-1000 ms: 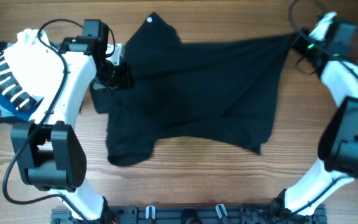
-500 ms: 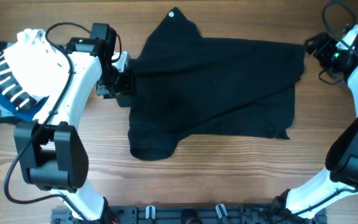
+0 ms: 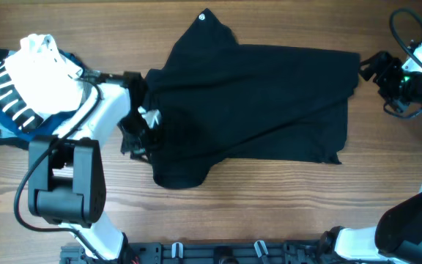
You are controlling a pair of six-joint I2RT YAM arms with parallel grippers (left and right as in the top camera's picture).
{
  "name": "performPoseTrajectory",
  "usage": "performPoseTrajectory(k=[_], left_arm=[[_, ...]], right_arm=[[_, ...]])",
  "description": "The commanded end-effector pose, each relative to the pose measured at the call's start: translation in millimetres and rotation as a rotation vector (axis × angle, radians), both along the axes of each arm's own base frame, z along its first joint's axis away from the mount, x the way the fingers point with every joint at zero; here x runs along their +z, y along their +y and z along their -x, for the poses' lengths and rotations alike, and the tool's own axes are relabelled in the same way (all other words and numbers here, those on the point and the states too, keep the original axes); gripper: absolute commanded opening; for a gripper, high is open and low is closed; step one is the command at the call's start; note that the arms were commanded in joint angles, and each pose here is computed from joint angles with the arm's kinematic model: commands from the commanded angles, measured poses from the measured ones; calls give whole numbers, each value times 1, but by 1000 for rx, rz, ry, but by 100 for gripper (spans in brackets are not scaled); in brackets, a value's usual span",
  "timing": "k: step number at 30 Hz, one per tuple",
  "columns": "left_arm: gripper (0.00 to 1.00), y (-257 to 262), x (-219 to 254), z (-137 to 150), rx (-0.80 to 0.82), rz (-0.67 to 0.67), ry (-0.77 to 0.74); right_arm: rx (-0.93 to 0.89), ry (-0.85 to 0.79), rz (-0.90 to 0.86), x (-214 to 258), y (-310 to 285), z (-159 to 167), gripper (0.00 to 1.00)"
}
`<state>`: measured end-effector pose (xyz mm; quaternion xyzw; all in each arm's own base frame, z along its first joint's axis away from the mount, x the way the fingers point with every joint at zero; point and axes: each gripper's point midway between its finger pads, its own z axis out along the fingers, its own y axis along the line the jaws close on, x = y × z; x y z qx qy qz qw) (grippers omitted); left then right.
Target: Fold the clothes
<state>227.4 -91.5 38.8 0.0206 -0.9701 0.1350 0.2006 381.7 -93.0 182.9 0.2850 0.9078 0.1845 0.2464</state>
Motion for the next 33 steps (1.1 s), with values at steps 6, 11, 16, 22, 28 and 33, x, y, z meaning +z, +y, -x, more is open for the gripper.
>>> performPoseTrajectory(k=[6, 11, 16, 22, 28, 33], left_arm=[[25, -12, -17, 35, 22, 17, 87], [4, -11, -9, 48, 34, 6, 156], [4, -3, -4, 48, 67, -62, 136], [23, 18, -4, 10, 127, -204, -89], [45, 17, -7, 10, 199, -216, -95], [46, 12, -29, 33, 264, -195, -33]], right_arm=[[36, 18, -8, -2, 6, 5, 92], [36, 37, -10, -4, 7, 9, 92], [17, 124, -3, -14, 6, 26, 94], [0, 224, 9, -26, 4, 44, 95], [-4, 235, 14, -29, 3, 44, 95], [-5, 228, 17, -28, 2, 43, 95]])
